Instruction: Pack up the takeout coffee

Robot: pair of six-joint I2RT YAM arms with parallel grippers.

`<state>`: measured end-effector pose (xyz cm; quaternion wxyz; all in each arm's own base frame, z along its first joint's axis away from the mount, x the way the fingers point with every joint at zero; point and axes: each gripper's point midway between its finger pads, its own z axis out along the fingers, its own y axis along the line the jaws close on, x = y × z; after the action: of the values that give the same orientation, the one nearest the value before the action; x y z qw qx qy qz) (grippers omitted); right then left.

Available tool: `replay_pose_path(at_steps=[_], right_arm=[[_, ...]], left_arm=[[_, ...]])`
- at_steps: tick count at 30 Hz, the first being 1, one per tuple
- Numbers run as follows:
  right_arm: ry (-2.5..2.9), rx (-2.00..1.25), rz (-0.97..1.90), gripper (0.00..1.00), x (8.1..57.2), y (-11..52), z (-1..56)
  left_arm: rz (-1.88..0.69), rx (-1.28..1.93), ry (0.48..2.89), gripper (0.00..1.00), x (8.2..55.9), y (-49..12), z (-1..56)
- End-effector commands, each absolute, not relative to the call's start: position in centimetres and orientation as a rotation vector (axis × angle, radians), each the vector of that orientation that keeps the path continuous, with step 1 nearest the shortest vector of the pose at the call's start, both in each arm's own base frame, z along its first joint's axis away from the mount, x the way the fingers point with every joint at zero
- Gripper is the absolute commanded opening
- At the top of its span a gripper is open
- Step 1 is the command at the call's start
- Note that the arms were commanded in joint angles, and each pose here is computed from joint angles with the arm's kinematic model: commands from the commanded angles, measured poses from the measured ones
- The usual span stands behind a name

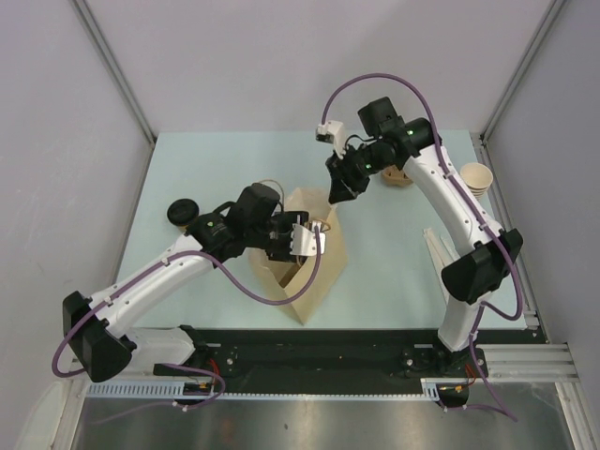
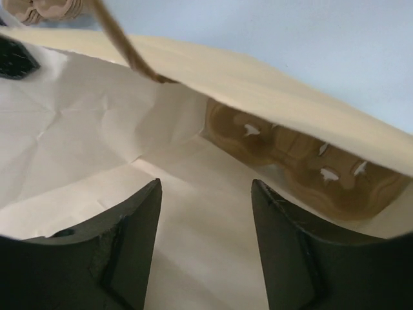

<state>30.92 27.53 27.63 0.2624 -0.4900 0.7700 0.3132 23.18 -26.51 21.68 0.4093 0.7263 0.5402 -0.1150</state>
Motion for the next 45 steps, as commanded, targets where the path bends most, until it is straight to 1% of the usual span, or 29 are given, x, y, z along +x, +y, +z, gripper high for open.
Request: replay_pose_path(at_steps=[1,3,4,5,8,10,11,13,17,18,20,22,25,30,31,32,33,35,39,42,44,45], right_arm=[[1.947,-1.268,0.817,0.39,31.1,26.3,32.0],[1.945,-1.265,0.817,0.41,30.9,26.1,32.1],[1.925,-1.265,0.811,0.41,30.5,25.9,32.7],[1.933,-1.265,0.813,0.41,30.3,25.8,32.3],[1.905,-1.258,0.806,0.41,29.9,25.6,32.9],[1.894,-1.258,0.8,0.41,29.8,25.5,33.0],[1.891,-1.261,0.802,0.4,29.7,25.5,32.9],[1.898,-1.261,0.805,0.39,29.6,25.4,32.6],[1.916,-1.26,0.806,0.38,29.9,25.6,31.5],[1.929,-1.26,0.812,0.38,29.9,25.6,31.0],[1.936,-1.255,0.823,0.37,29.9,25.7,30.8],[1.935,-1.253,0.833,0.36,29.9,25.9,30.8],[1.923,-1.255,0.832,0.36,29.8,26.0,31.1],[1.942,-1.262,0.833,0.35,29.5,25.8,30.5],[1.946,-1.266,0.835,0.34,29.5,25.9,30.3],[1.956,-1.264,0.839,0.34,29.4,25.8,30.0],[1.959,-1.266,0.841,0.34,29.4,25.9,29.8],[1.964,-1.27,0.847,0.33,29.4,26.0,29.3],[1.973,-1.269,0.847,0.32,29.8,26.1,28.7],[1.986,-1.268,0.849,0.31,30.2,26.2,28.1],[1.988,-1.273,0.848,0.3,30.4,26.3,27.7],[1.989,-1.275,0.85,0.29,30.5,26.3,27.6]], left_arm=[[-0.348,1.75,1.357,0.59,23.0,-27.1,22.9],[-0.357,1.744,1.369,0.52,22.9,-27.1,22.5],[-0.363,1.748,1.365,0.52,22.8,-27.1,22.5],[-0.363,1.759,1.355,0.54,22.8,-27.2,22.3],[-0.37,1.814,1.325,0.65,22.3,-27.1,21.9],[-0.387,1.84,1.323,0.7,21.9,-27.0,21.7],[-0.374,1.868,1.286,0.75,21.9,-27.1,21.9],[-0.369,1.911,1.246,0.79,21.5,-26.9,21.9],[-0.368,1.994,1.183,0.83,20.9,-27.0,22.0],[-0.365,2.018,1.192,0.83,20.7,-26.7,21.7],[-0.364,2.029,1.203,0.7,20.9,-27.1,21.8],[-0.378,2.039,1.237,0.59,21.0,-27.1,21.9],[-0.375,2.049,1.255,0.54,21.0,-27.0,21.8],[-0.357,2.04,1.242,0.54,21.3,-27.1,22.0],[-0.35,2.038,1.238,0.55,21.3,-27.1,22.0],[-0.344,2.038,1.235,0.57,21.4,-27.1,22.1],[-0.34,2.03,1.226,0.62,21.5,-27.2,22.3],[-0.332,2.015,1.192,0.65,21.4,-27.3,22.9],[-0.285,2.022,1.098,0.73,21.0,-27.3,23.5],[-0.272,2.056,1.061,0.74,20.5,-27.1,23.1],[-0.266,2.094,1.053,0.72,20.2,-26.9,22.7],[-0.261,2.11,1.038,0.7,20.1,-26.9,22.7]])
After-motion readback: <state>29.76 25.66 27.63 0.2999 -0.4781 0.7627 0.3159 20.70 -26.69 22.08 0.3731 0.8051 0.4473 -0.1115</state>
